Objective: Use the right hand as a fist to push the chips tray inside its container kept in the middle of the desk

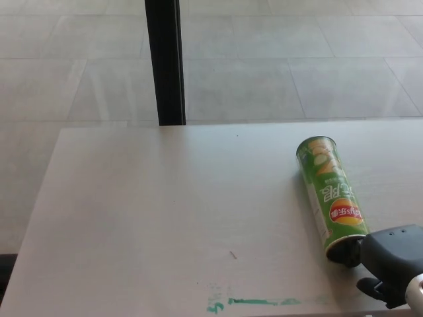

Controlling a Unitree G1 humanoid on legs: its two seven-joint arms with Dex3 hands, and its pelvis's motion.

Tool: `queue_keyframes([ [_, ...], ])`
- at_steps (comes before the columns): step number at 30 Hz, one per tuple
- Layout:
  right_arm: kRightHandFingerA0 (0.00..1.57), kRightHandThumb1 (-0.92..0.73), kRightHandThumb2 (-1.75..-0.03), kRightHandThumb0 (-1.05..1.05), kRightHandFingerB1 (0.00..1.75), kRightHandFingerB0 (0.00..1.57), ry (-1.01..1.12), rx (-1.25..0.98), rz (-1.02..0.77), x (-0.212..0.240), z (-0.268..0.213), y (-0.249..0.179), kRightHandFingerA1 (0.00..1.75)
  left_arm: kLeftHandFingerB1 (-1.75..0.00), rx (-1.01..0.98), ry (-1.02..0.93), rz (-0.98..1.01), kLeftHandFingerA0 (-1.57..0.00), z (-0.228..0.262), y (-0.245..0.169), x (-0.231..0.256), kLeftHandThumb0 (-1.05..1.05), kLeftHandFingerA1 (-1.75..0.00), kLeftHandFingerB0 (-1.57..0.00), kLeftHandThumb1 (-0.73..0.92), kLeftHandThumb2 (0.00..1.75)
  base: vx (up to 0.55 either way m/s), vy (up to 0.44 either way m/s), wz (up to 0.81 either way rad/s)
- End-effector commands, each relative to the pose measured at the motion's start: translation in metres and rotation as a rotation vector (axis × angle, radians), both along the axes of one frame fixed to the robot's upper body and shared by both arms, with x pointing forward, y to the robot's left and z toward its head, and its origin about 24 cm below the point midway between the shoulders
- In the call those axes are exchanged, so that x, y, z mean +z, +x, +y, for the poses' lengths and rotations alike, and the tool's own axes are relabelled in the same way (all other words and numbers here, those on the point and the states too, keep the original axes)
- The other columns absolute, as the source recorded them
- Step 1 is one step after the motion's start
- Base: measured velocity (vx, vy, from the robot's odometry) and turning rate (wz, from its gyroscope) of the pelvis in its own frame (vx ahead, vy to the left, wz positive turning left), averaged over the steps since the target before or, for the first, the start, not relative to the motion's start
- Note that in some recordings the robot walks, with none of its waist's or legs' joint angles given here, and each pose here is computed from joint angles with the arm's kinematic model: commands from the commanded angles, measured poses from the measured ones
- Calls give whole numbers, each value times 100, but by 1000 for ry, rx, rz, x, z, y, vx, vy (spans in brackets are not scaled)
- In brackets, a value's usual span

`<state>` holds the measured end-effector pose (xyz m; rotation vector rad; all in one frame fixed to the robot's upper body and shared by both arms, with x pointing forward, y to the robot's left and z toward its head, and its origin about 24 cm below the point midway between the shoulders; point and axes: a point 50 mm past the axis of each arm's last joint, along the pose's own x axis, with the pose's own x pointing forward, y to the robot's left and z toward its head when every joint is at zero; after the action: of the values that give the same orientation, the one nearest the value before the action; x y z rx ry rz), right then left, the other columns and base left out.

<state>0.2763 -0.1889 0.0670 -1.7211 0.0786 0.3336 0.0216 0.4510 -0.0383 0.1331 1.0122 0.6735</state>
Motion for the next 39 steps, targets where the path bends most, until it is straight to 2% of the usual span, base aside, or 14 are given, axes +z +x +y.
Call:
queue_keyframes([
  [1, 85, -77, -64, -64, 43, 53, -34, -15, -42, 11, -11, -5, 124, -53, 12, 10, -7, -45, 3, -3, 4, -66, -63, -30, 61, 97, 0, 0, 0],
  [3, 84, -75, -63, -61, 43, 53, 20, 17, -28, 15, -9, -15, 120, -40, -1, 22, 7, -49, 3, -3, 4, -66, -55, -39, 76, 62, 0, 0, 0],
  [7, 82, -77, -63, -60, 43, 55, 104, 13, 60, 21, -10, -23, 90, -53, -5, 18, 1, -43, 4, 0, 5, -67, -62, -31, 61, 98, 0, 0, 0],
  [8, 81, -64, -103, -57, 59, 47, 123, 28, 88, 24, -11, -27, 83, -53, -5, 19, 0, -43, 4, 0, 5, -66, -62, -32, 61, 98, 0, 0, 0],
  [11, 84, -74, -62, -56, 43, 62, 247, 80, 148, 36, -14, -38, 69, -40, -22, 27, 12, -49, 4, 0, 5, -66, -54, -39, 78, 62, 0, 0, 0],
  [13, 85, -74, -62, -57, 42, 65, 293, 107, 145, 42, -16, -45, 65, -53, -16, 25, -2, -44, 5, 0, 6, -67, -63, -32, 62, 98, 0, 0, 0],
  [15, 84, -75, -63, -58, 42, 65, 305, 113, 152, 45, -18, -47, 65, -40, -19, 25, -2, -45, 5, 0, 7, -65, -55, -34, 79, 64, 0, 0, 0],
  [18, 82, -74, -62, -56, 43, 64, 354, 118, 199, 50, -24, -53, 67, -54, -10, 30, 3, -44, 5, 0, 6, -66, -63, -33, 62, 98, 0, 0, 0],
  [19, 79, -75, -62, -56, 43, 62, 354, 110, 234, 53, -27, -55, 68, -41, -10, 30, 5, -49, 5, 0, 6, -66, -56, -38, 78, 63, 0, 0, 0],
  [20, 78, -75, -63, -57, 42, 62, 354, 100, 252, 55, -29, -56, 68, -54, -20, 31, 6, -44, 5, 0, 7, -67, -64, -32, 62, 98, 0, 0, 0],
  [29, 75, -75, -62, -54, 43, 59, 385, 29, 298, 83, -58, -64, 66, -41, -8, 36, 7, -50, 6, 1, 7, -64, -54, -39, 78, 63, 0, 0, 0],
  [30, 73, -74, -62, -54, 45, 58, 406, -1, 252, 92, -68, -65, 69, -53, -12, 28, 4, -44, 6, 0, 7, -66, -62, -33, 62, 98, 0, 0, 0],
  [34, 77, -73, -62, -55, 45, 60, 485, -102, 101, 110, -96, -71, 70, -54, -15, 29, 17, -42, 5, -1, 5, -66, -62, -32, 61, 99, 0, 0, 0],
  [39, 88, -68, -61, -49, 47, 63, 618, -243, -133, 113, -133, -85, 71, -39, -5, 22, 13, -45, 4, -1, 5, -64, -53, -35, 78, 63, 0, 0, 0],
])
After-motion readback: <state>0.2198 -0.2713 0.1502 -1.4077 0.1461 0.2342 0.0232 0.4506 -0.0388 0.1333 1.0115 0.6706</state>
